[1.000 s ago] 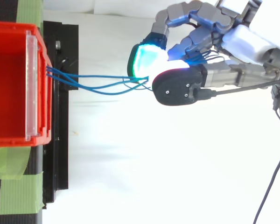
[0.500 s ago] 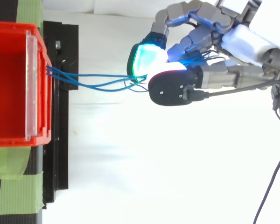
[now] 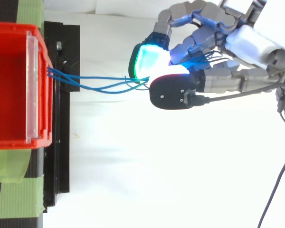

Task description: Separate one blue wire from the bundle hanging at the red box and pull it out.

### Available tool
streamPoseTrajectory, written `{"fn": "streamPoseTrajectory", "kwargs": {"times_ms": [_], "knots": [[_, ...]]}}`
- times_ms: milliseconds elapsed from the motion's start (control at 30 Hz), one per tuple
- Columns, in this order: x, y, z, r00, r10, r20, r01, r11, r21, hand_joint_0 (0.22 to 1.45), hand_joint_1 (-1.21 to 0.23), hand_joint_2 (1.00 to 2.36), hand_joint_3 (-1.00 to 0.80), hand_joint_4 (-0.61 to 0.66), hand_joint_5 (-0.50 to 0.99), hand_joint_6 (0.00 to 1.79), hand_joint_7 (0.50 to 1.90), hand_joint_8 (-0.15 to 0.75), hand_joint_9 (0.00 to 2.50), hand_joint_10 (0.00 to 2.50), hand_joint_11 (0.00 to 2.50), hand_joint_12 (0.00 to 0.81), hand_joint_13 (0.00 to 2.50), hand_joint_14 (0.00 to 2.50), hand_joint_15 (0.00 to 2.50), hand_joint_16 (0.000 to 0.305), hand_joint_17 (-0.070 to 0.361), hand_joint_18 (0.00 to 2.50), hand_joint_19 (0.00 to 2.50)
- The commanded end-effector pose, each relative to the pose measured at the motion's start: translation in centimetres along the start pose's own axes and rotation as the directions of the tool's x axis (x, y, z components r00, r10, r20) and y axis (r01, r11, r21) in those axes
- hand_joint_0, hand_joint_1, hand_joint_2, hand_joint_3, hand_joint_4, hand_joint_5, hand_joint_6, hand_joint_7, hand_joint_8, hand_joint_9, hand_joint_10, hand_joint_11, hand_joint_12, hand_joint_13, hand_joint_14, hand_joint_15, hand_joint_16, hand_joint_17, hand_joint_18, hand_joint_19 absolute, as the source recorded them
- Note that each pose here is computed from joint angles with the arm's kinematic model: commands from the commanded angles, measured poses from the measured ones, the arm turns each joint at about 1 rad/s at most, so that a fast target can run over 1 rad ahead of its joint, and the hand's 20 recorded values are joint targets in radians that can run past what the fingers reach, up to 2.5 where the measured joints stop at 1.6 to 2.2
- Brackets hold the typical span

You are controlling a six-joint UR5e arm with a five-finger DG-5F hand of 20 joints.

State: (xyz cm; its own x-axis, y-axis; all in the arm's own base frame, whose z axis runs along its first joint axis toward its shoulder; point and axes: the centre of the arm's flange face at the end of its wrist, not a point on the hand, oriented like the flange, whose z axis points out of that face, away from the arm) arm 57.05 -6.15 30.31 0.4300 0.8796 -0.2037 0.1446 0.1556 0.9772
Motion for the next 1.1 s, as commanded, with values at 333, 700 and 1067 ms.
{"fn": "streamPoseTrajectory", "kwargs": {"times_ms": [333,700,1067], "knots": [[0.07,0.01,-0.03,1.0000,0.001,-0.001,-0.001,1.0000,0.000,0.66,-0.81,1.03,0.13,0.19,-0.21,0.89,1.16,0.295,0.96,0.57,1.77,0.339,1.03,2.14,1.28,0.046,0.103,0.99,1.27],[0.14,0.01,-0.07,1.0000,0.002,-0.003,-0.002,1.0000,0.001,0.48,-0.61,1.40,0.03,0.11,-0.13,0.88,1.32,0.394,1.16,0.92,1.65,0.435,1.15,2.35,1.09,0.074,0.167,1.25,1.21],[0.14,0.01,-0.07,1.0000,0.002,-0.003,-0.002,1.0000,0.001,0.67,-0.84,1.03,0.11,0.12,-0.21,0.91,1.26,0.286,0.97,0.66,1.93,0.338,1.01,2.09,1.32,0.049,0.110,0.91,1.26]]}}
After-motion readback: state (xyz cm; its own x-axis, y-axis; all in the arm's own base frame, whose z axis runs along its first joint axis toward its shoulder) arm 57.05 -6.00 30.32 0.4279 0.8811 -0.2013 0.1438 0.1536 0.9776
